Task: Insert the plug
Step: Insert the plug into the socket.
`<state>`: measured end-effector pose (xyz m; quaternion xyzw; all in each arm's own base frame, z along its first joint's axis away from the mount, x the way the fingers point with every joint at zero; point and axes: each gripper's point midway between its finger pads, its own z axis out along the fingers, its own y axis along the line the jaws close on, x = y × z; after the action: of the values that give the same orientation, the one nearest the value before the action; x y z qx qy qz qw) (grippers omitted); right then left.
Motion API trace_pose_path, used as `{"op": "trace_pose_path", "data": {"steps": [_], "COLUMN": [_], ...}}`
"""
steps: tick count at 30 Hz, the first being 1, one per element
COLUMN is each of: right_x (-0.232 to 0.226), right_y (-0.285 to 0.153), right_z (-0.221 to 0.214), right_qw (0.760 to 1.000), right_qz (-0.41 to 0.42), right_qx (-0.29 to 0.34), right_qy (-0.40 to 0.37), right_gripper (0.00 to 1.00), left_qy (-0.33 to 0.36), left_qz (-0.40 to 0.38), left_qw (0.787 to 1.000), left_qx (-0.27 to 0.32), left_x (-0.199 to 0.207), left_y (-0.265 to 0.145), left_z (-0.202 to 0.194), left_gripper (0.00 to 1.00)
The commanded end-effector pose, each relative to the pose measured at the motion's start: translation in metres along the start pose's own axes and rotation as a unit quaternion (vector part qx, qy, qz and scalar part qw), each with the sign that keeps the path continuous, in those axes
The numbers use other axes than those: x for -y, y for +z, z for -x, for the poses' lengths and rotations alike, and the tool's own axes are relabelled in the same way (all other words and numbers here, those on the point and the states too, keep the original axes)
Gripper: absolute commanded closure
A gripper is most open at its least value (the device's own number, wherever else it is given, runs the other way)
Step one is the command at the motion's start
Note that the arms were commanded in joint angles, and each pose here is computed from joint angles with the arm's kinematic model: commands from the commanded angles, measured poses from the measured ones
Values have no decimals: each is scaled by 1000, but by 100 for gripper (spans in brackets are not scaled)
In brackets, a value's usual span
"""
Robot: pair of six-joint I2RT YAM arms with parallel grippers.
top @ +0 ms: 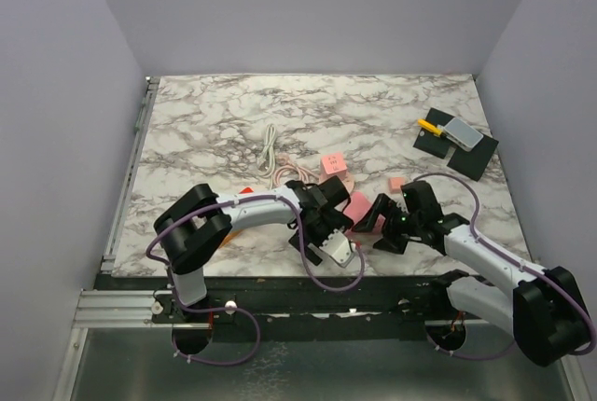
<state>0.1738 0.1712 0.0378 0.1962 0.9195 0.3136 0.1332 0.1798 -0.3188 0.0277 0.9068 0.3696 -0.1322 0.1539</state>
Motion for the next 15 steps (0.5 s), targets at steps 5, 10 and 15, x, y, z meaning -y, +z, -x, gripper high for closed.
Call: {"op": "trace_pose_path", "data": {"steps": [5,10,15], "right_x": [15,31,39], "right_y": [-5,-4,1], "right_z": [37,50,55], "right_qw": [995,990,989], "right_qz": [-61,-87,-99], "right_qx": [79,111,108], "right_qy": [2,7,-4], "right_gripper": [4,6,8], "left_qy": [59,72,71], "left_qz": [-10,-10,2], "left_qw": [998,995,993], "left_qx": [37,67,90], "left_x": [5,-12,-21], "left_y": [7,12,2], "left_z": [37,68,96], "left_gripper": [1,1,1]}}
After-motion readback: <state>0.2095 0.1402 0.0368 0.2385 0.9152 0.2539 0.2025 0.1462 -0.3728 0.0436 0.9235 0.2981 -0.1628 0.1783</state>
